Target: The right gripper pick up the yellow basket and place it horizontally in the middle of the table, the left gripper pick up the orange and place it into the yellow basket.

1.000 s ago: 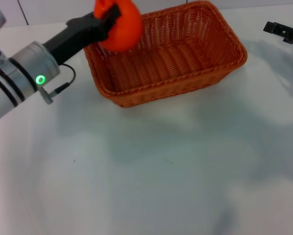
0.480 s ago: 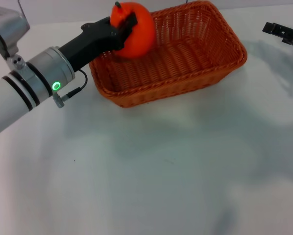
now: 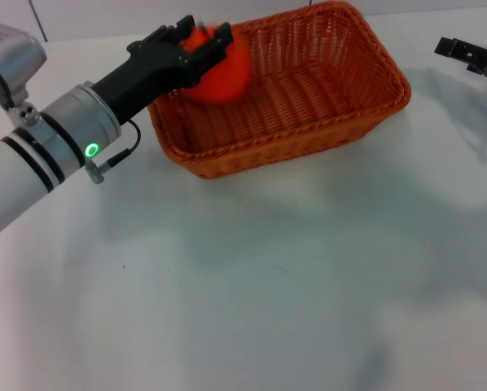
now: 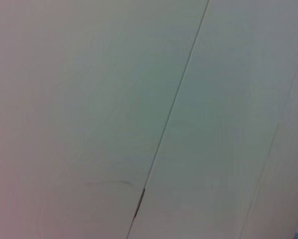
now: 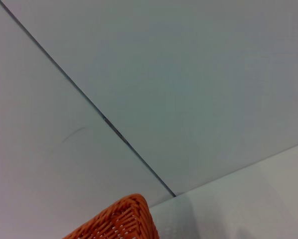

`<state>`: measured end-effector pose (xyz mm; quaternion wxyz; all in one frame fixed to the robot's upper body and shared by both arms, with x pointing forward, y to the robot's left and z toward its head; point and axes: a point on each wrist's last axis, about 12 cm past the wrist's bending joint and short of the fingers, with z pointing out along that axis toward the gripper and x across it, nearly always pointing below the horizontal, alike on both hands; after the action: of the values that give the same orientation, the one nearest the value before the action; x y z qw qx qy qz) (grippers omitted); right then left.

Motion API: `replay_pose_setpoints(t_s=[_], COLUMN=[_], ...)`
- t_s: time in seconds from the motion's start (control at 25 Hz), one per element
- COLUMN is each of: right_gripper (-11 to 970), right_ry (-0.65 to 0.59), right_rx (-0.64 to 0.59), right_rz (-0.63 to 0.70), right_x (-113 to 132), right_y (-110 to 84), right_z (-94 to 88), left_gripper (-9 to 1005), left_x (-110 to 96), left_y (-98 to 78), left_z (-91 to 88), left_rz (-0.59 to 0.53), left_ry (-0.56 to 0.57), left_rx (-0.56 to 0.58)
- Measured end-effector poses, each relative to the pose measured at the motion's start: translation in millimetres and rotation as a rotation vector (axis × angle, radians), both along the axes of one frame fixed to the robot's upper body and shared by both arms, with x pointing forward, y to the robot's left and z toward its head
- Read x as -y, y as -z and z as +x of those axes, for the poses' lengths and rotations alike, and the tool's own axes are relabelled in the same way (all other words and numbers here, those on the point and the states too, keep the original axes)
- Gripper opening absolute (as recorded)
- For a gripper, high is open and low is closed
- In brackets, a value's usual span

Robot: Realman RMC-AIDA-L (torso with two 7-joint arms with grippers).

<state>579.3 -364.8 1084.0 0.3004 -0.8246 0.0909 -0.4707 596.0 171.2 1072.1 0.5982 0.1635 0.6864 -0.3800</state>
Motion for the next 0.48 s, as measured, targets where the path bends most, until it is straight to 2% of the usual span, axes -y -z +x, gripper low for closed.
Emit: replay_pose_setpoints(t_s=[0.2, 0.36, 0.44, 0.48], right_gripper=[944, 944, 944, 944], right_ry=[-0.003, -0.002, -0.003, -0.004], right_rx=[0.003, 0.003, 0.009, 0.014], right_rz=[-0.006, -0.006, -0.007, -0.009], right_x=[-0.2, 0.1, 0.1, -0.2], right_y=[0.3, 0.6, 0.2, -0.2], right_z=[-0.4, -0.9, -0.6, -0.3], left_gripper=[596, 758, 852, 863], left_x=[-9.0, -28.0, -41.2, -49.5], left_y=[-3.0, -5.0, -4.1, -2.4], left_z=[-0.9, -0.9, -1.8, -3.5], left_rz=[-0.031, -0.076, -0.059, -0.038], left_ry=[-0.062, -0.187, -0.265, -0.316], left_rx=[0.058, 0.108, 0.147, 0.173])
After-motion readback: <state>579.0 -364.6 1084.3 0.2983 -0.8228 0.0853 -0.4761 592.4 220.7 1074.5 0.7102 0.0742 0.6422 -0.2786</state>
